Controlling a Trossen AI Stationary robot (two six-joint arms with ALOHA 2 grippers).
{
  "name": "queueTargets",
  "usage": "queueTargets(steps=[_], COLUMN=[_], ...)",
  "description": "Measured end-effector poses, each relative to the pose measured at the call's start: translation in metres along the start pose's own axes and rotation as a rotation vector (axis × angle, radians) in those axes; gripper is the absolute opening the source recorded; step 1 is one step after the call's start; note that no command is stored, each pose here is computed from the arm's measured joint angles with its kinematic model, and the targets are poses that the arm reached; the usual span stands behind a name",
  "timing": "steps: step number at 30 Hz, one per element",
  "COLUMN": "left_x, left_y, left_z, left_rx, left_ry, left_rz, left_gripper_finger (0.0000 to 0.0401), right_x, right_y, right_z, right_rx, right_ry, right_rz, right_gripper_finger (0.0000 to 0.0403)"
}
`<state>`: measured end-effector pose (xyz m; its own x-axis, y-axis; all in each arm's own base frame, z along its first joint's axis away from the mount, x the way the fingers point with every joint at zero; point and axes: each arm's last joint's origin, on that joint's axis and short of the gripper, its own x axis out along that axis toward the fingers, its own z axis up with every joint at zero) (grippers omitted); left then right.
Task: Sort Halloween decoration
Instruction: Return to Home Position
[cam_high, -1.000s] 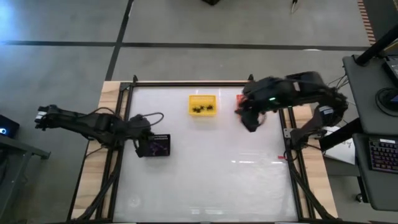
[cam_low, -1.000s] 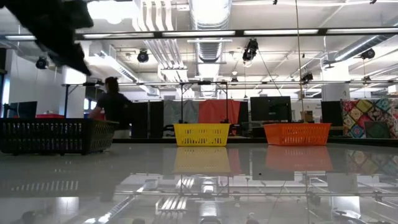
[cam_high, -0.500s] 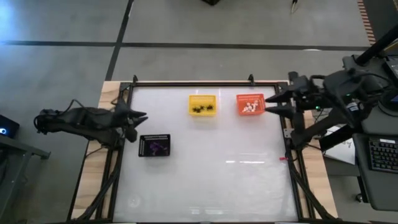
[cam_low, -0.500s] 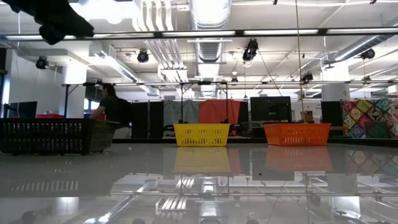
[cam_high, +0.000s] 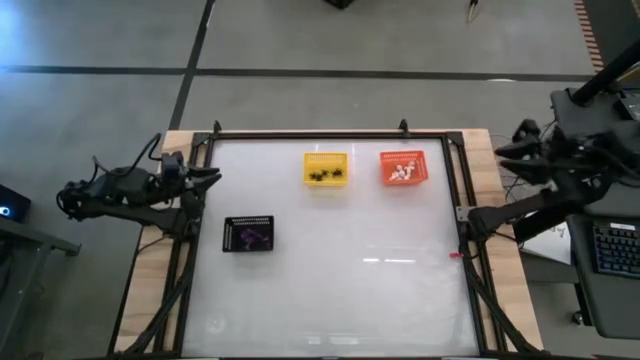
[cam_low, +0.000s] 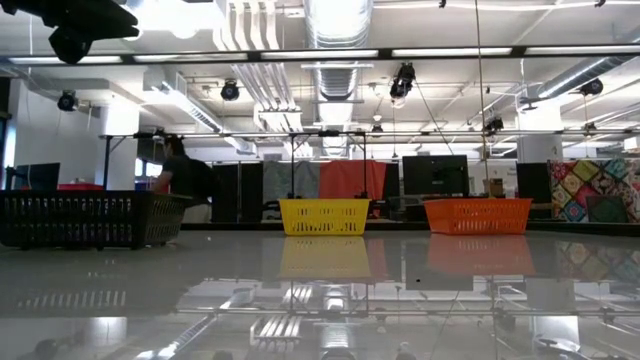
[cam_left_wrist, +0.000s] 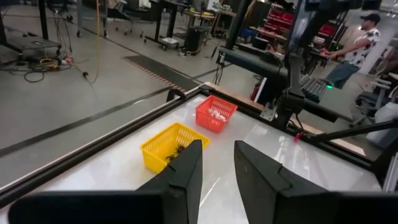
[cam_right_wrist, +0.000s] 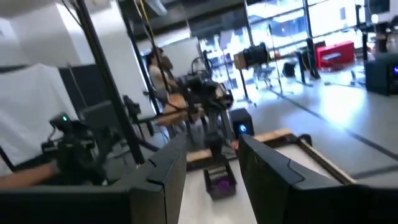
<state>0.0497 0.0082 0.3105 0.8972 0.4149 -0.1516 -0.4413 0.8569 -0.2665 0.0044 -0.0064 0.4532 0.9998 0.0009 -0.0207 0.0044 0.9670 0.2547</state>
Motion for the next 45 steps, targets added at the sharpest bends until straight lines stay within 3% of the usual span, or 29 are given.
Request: queueTargets(steps=[5,11,14,28,45], left_x=[-0.001,-0.001,-0.001,0.001,0.014], left_y=[0.001,0.0,0.0,-0.001,-0.001], left_z=[0.0,0.001,0.002,0.0,-0.024], left_rx=[0.009,-0.03,-0.052,-0.111,-0.2], left_ry=[-0.003,-0.01,-0.024,-0.022,0.039], left_rz=[-0.002,-0.004,-0.01,-0.01,0.022], left_gripper_finger=[0.0075,0.0075,0.0075,0.0075,0.0075], right_x=[0.002,0.008,0.026,0.072,0.095], right_y=[-0.015,-0.027,-0.029,-0.035,-0.041], right_z=[-0.058,-0.117,-0.147,-0.223,-0.28], right_rx=[-0.001,0.016,0.002,0.013,-0.048], right_ry=[-0.076,-0.23,-0.18,0.01,0.004], right_rz=[0.024,0.146,0.16,0.168,0.268], right_gripper_finger=[0.0137,0.0137,0.0137,0.0137,0.0137])
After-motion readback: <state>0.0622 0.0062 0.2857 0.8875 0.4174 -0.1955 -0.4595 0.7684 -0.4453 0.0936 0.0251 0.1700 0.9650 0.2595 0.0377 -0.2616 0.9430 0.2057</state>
